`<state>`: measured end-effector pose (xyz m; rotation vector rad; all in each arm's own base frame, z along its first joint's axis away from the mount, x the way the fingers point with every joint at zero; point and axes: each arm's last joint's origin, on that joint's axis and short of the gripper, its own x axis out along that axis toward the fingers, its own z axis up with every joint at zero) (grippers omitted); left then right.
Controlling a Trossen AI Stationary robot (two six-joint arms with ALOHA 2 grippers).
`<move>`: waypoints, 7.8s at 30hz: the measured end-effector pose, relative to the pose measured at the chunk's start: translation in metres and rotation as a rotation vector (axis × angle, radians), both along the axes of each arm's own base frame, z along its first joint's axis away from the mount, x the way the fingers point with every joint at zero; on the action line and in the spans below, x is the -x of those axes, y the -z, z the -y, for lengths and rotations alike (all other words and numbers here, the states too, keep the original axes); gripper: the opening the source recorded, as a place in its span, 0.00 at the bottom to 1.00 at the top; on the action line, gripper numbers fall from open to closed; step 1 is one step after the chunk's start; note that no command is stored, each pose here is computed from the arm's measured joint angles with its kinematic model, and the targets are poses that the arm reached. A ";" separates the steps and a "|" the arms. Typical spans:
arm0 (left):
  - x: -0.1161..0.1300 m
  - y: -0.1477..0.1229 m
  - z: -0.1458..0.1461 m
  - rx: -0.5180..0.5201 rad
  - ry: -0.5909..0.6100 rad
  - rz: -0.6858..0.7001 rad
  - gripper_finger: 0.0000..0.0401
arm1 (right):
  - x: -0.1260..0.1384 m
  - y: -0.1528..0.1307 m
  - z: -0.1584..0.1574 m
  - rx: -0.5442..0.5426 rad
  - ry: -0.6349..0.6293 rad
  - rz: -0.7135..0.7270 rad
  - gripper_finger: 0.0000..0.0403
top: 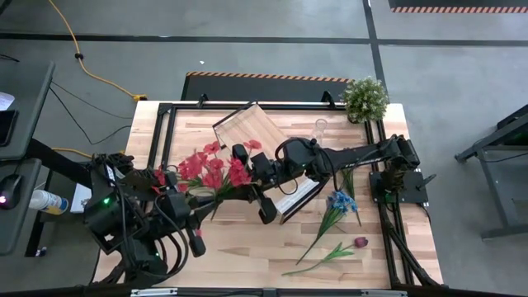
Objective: Pick and place flowers into a vace then onto a shelf
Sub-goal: Put the red flowers into the bottom transparent vase
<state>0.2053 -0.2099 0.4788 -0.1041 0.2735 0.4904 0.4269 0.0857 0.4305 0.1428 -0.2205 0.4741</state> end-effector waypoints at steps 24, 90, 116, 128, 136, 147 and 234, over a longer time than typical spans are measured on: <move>0.011 -0.009 -0.001 0.113 0.118 -0.050 0.45 | -0.004 0.001 0.020 -0.006 0.056 -0.012 0.00; 0.068 0.045 0.066 0.399 0.228 -0.187 0.57 | 0.009 0.015 -0.084 0.427 0.230 -0.330 0.00; 0.091 0.097 0.087 0.516 0.175 -0.496 0.57 | -0.011 -0.014 -0.079 0.463 0.557 -0.084 0.00; 0.091 0.105 0.092 0.612 0.132 -0.540 0.57 | -0.021 -0.021 -0.004 0.449 0.588 -0.271 0.00; 0.091 0.105 0.094 0.636 0.142 -0.532 0.57 | -0.030 -0.018 0.058 0.319 0.568 -0.322 0.00; 0.091 0.105 0.094 0.592 0.174 -0.547 0.57 | -0.041 0.005 0.088 0.156 0.390 -0.391 0.00; 0.091 0.105 0.091 0.587 0.133 -0.508 0.57 | -0.079 0.075 0.114 -0.261 0.287 -0.483 0.00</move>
